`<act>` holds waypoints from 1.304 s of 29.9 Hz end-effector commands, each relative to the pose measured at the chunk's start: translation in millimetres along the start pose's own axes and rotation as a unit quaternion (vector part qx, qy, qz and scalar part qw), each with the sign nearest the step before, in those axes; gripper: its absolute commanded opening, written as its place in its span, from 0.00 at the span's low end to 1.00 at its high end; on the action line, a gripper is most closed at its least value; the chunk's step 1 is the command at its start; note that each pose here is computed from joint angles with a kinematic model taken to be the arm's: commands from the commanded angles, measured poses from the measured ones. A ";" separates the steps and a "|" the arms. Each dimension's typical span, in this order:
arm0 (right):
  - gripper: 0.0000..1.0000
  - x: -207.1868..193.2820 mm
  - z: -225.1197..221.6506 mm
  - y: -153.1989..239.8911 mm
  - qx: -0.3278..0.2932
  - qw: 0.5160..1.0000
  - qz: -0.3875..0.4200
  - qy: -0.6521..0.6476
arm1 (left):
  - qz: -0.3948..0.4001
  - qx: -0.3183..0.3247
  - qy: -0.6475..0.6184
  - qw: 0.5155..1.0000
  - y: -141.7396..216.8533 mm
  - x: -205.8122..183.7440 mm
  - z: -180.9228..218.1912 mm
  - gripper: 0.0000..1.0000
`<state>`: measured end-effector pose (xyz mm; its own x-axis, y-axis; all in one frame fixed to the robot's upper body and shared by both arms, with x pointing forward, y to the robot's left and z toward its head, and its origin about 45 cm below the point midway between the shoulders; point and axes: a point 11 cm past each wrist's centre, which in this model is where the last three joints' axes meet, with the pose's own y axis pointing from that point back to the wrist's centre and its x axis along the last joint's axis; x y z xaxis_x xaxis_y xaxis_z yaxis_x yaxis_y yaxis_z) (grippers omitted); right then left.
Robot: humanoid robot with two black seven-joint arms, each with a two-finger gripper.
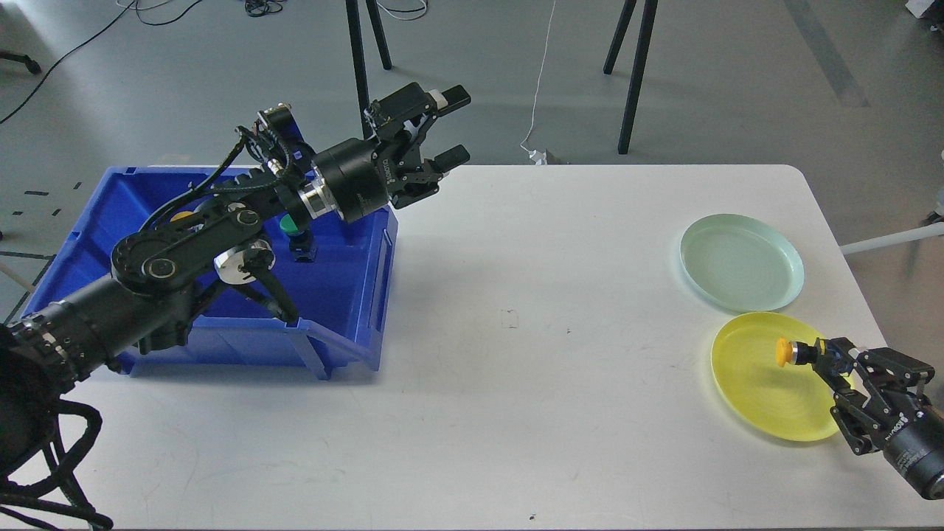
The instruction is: Pass button and place on color plate
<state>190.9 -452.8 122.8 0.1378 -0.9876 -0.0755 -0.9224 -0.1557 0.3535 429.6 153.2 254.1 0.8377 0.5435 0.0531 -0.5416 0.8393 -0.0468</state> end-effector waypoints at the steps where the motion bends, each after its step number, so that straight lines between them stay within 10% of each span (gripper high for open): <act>1: 0.47 2.2 0.3 0.1 0.000 1.000 0.004 0.000 | 0.000 0.000 0.000 1.000 0.0 0.0 0.0 1.00; 31: 0.51 -19.4 -25.7 -19.4 0.050 0.996 -0.054 -0.051 | -0.005 -0.005 0.001 1.000 -2.3 -3.2 3.0 1.00; 39: 0.51 -24.5 -61.5 -23.6 0.108 0.982 -0.112 -0.103 | 0.012 -0.078 -0.006 0.997 21.3 11.8 56.3 1.00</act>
<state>225.3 -423.6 163.9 0.2862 -0.9062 -0.3112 -0.9281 -0.3429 0.1449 425.9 159.4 290.6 0.8382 0.5431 0.0501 -0.5305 0.8332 -0.1561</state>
